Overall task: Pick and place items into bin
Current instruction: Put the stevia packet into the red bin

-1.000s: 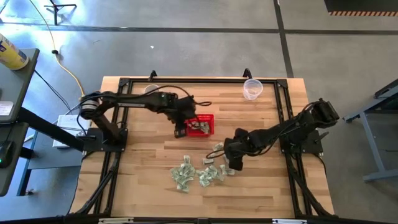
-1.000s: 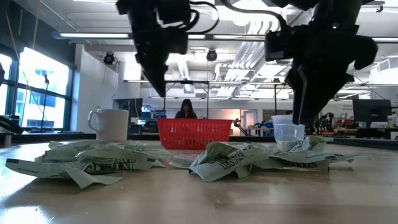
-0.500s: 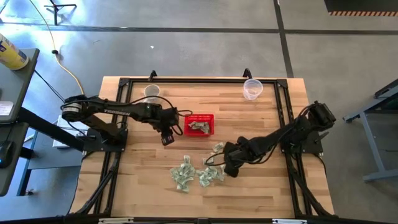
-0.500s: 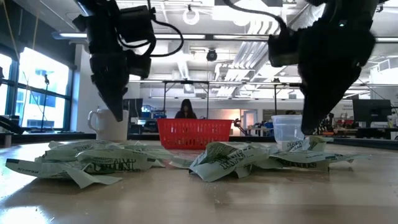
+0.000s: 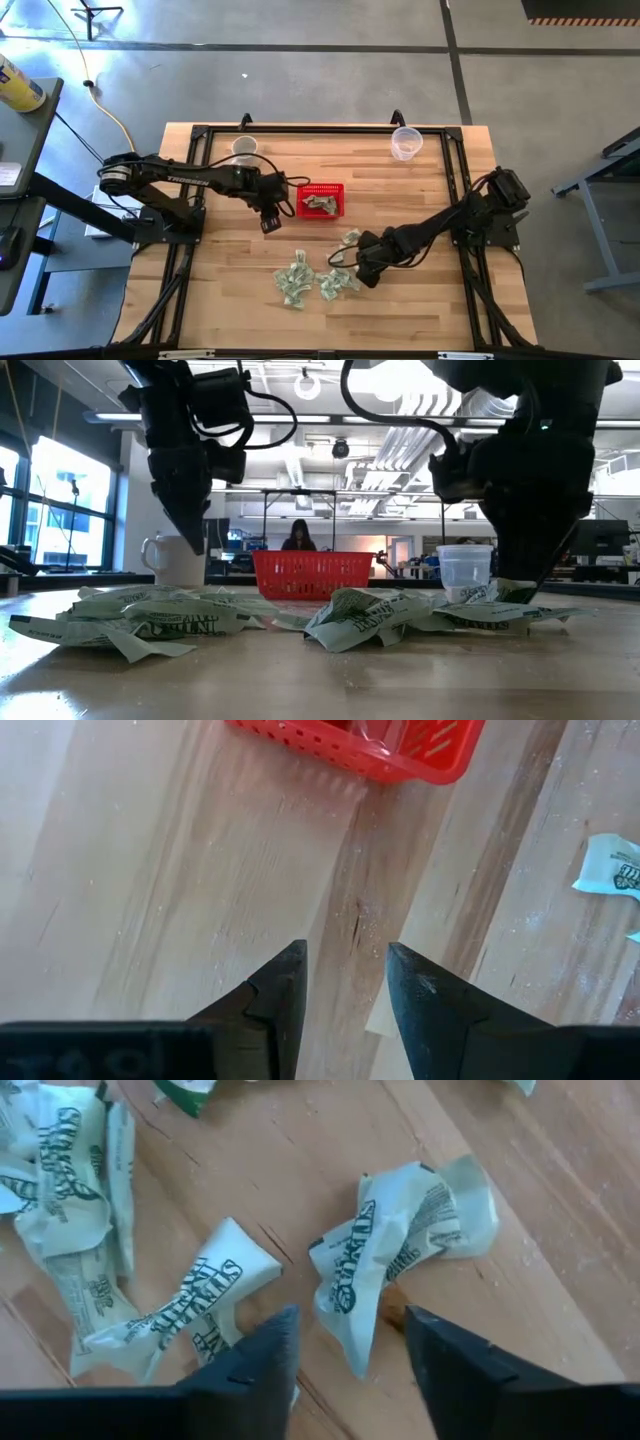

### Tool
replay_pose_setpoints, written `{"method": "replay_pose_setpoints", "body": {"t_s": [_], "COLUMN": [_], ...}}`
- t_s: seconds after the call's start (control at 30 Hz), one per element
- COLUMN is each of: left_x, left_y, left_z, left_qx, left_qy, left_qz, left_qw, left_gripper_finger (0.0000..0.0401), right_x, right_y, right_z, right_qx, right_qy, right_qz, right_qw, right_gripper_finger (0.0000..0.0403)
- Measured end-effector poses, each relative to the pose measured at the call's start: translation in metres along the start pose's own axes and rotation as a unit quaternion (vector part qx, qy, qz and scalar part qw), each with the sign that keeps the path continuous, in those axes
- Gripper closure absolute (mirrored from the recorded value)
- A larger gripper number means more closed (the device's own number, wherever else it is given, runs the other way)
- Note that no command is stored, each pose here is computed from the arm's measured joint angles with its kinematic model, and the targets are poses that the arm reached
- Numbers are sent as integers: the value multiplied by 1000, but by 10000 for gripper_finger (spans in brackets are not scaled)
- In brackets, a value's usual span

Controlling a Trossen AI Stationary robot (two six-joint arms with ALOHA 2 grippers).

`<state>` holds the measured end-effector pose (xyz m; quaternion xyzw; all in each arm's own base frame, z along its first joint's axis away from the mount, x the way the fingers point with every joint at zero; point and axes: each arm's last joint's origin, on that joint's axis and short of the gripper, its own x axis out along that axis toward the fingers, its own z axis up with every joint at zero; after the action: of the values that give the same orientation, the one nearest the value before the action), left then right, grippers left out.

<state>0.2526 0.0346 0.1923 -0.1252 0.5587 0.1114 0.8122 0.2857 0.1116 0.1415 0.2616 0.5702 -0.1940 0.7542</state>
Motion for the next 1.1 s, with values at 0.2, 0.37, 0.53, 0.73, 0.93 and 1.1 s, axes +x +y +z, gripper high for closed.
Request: {"method": "replay_pose_setpoints", "body": {"t_s": [0.2,0.37,0.53,0.73,0.93,1.1], "left_x": [0,0,0,0,0,0], "left_y": [0,0,0,0,-1,-1], "left_z": [2,2,2,2,5,5], "left_qx": [9,9,8,7,1,-24], "left_qy": [-9,-9,-8,-9,-25,-22], "left_qz": [-1,0,0,0,-4,-10], "left_qw": [1000,1000,1000,1000,1000,999], "left_gripper_finger": [226,226,226,226,226,226], "right_x": [0,0,-21,-66,-78,-62], "right_y": [-3,-9,-9,-29,-67,-88], "right_z": [6,15,24,44,95,137], "right_qx": [11,38,53,91,112,107], "right_qy": [-3,8,-18,-86,-161,-195], "right_qz": [-1,5,51,82,109,179], "right_qw": [1000,999,997,989,975,958], "right_gripper_finger": [347,394,400,402,402,402]}}
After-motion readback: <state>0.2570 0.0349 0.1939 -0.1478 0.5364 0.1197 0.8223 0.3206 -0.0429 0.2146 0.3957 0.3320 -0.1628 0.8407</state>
